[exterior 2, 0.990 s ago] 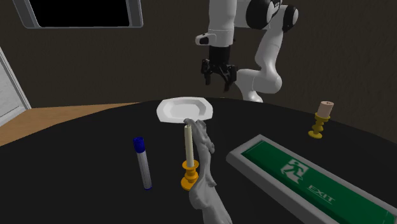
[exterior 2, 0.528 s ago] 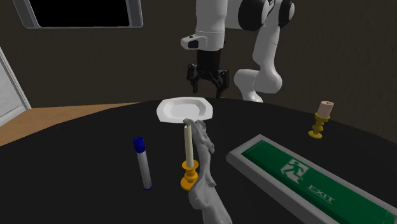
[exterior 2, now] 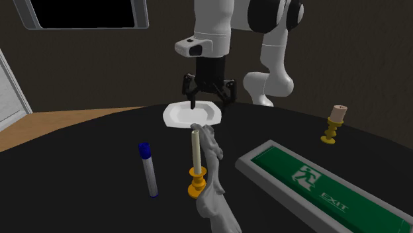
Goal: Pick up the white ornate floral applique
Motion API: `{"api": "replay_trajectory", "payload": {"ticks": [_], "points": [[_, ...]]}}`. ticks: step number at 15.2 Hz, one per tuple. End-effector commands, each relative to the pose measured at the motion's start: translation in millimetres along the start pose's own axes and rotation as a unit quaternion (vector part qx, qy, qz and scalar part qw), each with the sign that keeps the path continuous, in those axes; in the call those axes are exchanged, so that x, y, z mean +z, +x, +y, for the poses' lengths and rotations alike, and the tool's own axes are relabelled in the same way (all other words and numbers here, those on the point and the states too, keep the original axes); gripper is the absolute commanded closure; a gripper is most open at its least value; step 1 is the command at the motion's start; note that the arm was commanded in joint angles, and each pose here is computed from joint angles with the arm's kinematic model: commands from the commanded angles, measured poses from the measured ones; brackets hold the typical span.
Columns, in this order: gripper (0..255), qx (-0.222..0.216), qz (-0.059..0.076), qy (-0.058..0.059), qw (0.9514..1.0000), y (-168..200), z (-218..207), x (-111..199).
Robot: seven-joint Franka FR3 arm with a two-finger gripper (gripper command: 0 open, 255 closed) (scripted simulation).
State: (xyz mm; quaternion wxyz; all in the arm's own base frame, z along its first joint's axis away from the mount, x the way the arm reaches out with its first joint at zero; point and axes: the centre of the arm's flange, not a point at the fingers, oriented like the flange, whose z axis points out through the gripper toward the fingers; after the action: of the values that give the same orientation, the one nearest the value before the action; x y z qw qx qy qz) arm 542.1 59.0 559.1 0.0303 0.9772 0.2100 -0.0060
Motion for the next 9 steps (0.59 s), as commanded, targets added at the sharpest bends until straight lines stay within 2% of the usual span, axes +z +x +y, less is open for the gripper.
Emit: {"api": "replay_trajectory", "payload": {"ticks": [1,5,9], "points": [[0,-0.032,0.001,-0.002,0.9995,27.5,-6.7,-1.2],[0,-0.094,0.002,-0.006,0.9955,77.5,-22.8,-4.5],[0,-0.156,0.003,-0.011,0.9877,125.2,-45.1,-7.9]]}}
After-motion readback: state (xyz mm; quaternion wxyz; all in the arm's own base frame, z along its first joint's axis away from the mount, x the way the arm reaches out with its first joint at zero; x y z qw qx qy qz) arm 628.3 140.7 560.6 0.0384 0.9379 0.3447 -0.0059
